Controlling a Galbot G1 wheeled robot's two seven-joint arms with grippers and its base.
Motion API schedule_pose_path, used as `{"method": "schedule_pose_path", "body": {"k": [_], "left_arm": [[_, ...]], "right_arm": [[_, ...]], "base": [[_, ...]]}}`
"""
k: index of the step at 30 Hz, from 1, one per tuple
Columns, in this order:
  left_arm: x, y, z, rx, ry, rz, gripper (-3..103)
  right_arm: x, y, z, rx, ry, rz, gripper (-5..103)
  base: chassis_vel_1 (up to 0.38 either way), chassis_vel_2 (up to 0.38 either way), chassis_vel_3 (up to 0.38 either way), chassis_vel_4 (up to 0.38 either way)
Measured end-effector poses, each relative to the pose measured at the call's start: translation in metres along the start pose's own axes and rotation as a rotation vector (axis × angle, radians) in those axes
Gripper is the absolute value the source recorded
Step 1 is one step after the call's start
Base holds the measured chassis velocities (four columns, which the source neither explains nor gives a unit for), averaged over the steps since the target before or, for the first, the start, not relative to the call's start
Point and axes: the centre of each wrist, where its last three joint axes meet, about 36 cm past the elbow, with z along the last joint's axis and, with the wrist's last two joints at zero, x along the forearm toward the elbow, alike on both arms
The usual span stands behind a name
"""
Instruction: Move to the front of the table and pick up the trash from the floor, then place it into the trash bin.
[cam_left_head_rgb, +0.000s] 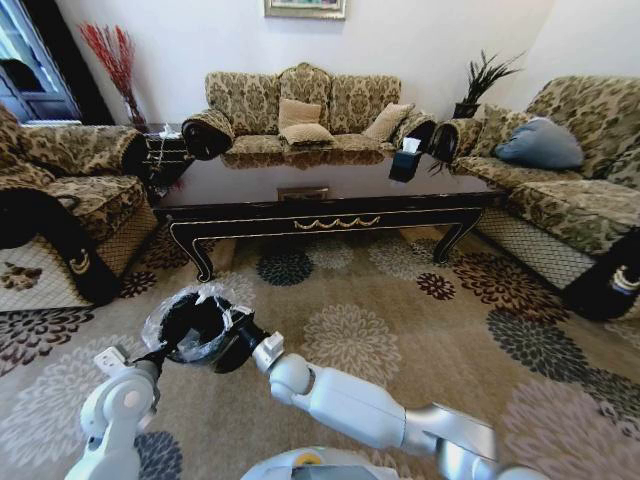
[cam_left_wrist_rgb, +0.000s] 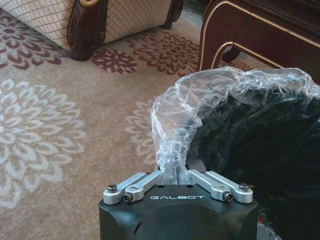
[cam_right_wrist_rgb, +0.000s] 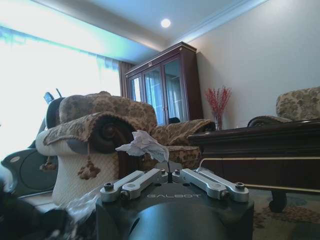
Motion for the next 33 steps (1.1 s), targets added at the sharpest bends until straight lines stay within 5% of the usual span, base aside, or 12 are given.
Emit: {"method": "schedule_pose_path", "body": {"k": [6,10,18,22,24,25,33], "left_arm": [[0.003,0.001,-0.005,0.002,-0.013,0.012,2],[0.005,0.002,-0.009,0.004,-0.022,0.015,2],[0.006,0.003,-0.01,0.003,-0.026,0.013,2],[0.008,0.004,-0.012,0.004,-0.034,0.011,2],[0.008,0.005,-0.013,0.004,-0.035,0.011,2],[0.009,0.005,-0.014,0.004,-0.038,0.011,2],[0.012,0.006,-0.013,0.004,-0.038,0.009,2]], "right_arm": [[0.003,-0.001,0.003,0.018,0.026,0.031,5],[0.005,-0.004,0.004,0.026,0.036,0.039,27],[0.01,-0.008,0.003,0.037,0.037,0.048,48],[0.016,-0.014,0.003,0.06,0.046,0.067,71],[0.018,-0.015,0.003,0.062,0.051,0.075,71],[0.021,-0.016,0.002,0.064,0.057,0.085,81],[0.033,-0.021,0.003,0.083,0.074,0.097,100]], "base": [[0.0,0.0,0.0,0.0],[0.0,0.0,0.0,0.0],[0.0,0.0,0.0,0.0],[0.0,0.0,0.0,0.0],[0.0,0.0,0.0,0.0],[0.0,0.0,0.0,0.0],[0.0,0.0,0.0,0.0]]}}
